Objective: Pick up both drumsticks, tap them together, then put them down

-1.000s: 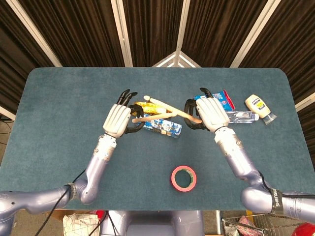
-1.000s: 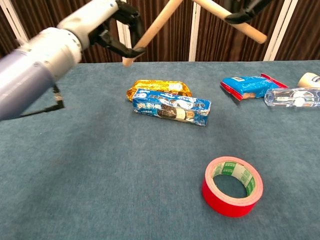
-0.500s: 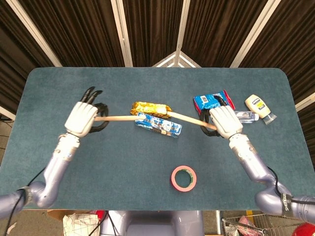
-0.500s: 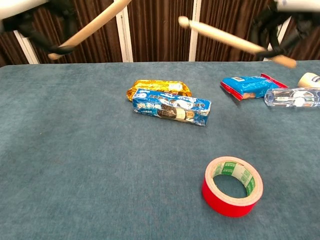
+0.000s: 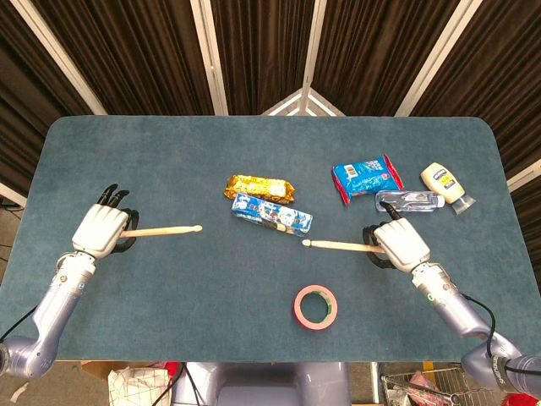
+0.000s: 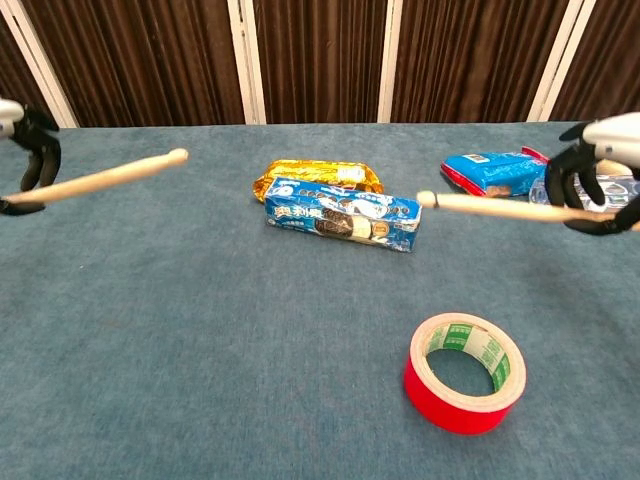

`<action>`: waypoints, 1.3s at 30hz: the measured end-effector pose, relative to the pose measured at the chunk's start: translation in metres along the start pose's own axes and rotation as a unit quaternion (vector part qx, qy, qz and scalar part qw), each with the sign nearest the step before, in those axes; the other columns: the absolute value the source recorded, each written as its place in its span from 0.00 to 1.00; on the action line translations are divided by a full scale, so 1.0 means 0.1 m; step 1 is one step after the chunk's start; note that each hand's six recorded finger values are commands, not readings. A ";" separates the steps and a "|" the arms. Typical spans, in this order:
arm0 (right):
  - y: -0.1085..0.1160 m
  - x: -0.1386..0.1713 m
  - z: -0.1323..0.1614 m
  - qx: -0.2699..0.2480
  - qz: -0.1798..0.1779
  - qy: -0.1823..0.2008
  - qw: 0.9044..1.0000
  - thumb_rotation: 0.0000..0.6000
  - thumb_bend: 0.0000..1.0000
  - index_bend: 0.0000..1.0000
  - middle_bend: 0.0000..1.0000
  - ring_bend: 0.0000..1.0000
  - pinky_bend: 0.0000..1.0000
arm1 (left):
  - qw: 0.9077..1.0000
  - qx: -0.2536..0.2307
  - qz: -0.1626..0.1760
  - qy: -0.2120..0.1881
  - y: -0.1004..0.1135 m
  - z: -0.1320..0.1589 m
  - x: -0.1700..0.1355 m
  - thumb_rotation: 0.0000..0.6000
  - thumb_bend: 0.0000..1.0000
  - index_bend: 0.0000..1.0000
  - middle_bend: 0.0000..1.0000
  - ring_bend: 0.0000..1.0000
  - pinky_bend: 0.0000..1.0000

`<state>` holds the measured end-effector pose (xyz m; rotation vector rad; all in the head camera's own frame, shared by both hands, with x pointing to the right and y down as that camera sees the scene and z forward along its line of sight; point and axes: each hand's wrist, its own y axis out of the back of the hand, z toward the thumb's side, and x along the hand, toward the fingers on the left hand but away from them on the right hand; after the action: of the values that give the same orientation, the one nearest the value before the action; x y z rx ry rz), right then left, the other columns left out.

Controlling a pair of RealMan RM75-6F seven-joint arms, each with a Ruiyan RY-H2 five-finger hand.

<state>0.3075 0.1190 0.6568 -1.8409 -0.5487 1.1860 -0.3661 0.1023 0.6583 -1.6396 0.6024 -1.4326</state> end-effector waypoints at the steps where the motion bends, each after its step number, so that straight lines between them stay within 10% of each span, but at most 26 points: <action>1: -0.03 0.00 -0.02 0.010 -0.001 0.003 1.000 1.00 0.41 0.86 0.68 0.58 0.07 | 1.000 0.003 -0.005 0.001 -0.04 -0.02 0.01 1.00 0.47 0.67 0.60 0.13 0.04; 13: -0.46 0.04 -0.18 0.098 0.013 0.031 0.995 1.00 0.41 0.86 0.68 0.58 0.07 | 0.999 0.007 -0.041 -0.008 -0.38 0.08 0.10 1.00 0.47 0.67 0.60 0.13 0.03; 39: -0.70 0.09 -0.66 0.062 0.040 -0.030 0.997 1.00 0.41 0.86 0.68 0.58 0.07 | 0.996 0.040 -0.074 -0.027 -0.58 0.34 0.15 1.00 0.47 0.67 0.60 0.13 0.02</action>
<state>0.3758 0.1354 0.7227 -1.7411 -0.4284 1.3030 -0.3398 0.1303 0.7161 -1.6832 0.3938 -1.4937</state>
